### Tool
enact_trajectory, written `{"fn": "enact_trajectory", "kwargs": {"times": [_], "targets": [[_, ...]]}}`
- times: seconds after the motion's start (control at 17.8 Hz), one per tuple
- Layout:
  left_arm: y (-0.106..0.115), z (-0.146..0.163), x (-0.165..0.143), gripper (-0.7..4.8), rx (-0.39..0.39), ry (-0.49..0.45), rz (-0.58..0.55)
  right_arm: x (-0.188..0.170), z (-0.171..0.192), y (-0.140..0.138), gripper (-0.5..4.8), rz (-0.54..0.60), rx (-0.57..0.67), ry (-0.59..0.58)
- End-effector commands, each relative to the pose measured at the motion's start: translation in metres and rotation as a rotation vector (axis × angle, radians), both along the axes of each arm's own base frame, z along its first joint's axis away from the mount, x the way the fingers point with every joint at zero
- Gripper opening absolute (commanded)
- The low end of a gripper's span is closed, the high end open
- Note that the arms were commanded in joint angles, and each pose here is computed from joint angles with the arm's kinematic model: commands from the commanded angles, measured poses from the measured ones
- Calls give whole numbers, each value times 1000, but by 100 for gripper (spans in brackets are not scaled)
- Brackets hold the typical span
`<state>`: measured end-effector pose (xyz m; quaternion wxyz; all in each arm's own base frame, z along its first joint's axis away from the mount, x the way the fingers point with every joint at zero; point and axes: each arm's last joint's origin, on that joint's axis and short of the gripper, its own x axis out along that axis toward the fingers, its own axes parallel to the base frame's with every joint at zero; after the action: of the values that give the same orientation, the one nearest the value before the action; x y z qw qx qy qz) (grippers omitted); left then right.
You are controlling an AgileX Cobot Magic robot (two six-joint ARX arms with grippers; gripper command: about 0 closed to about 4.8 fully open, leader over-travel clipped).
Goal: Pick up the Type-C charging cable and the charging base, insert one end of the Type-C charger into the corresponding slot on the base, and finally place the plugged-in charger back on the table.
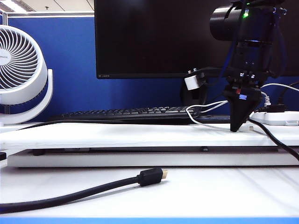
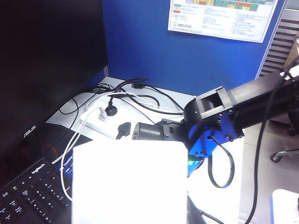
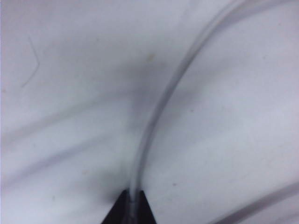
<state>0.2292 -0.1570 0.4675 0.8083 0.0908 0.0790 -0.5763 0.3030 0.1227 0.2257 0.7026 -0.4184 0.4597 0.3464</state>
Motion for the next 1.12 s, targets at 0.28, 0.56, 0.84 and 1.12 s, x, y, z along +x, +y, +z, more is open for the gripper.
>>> {"fn": "enact_trajectory", "kwargs": {"times": [0.28,0.56,0.84,1.12], "targets": [[1,4,-2,-6,-18,-20,-10,-1,42,16,3,-123,549,322],[3,7,-5,-6,-23,-29,-10,7,110,26,3,-65,905,387],[7,14,-13,-6,-39,-68,-11,10,168,31,3,40,1137,369],[20,40,-35,-6,-132,-228,-10,6,237,28,3,172,1296,175]]}}
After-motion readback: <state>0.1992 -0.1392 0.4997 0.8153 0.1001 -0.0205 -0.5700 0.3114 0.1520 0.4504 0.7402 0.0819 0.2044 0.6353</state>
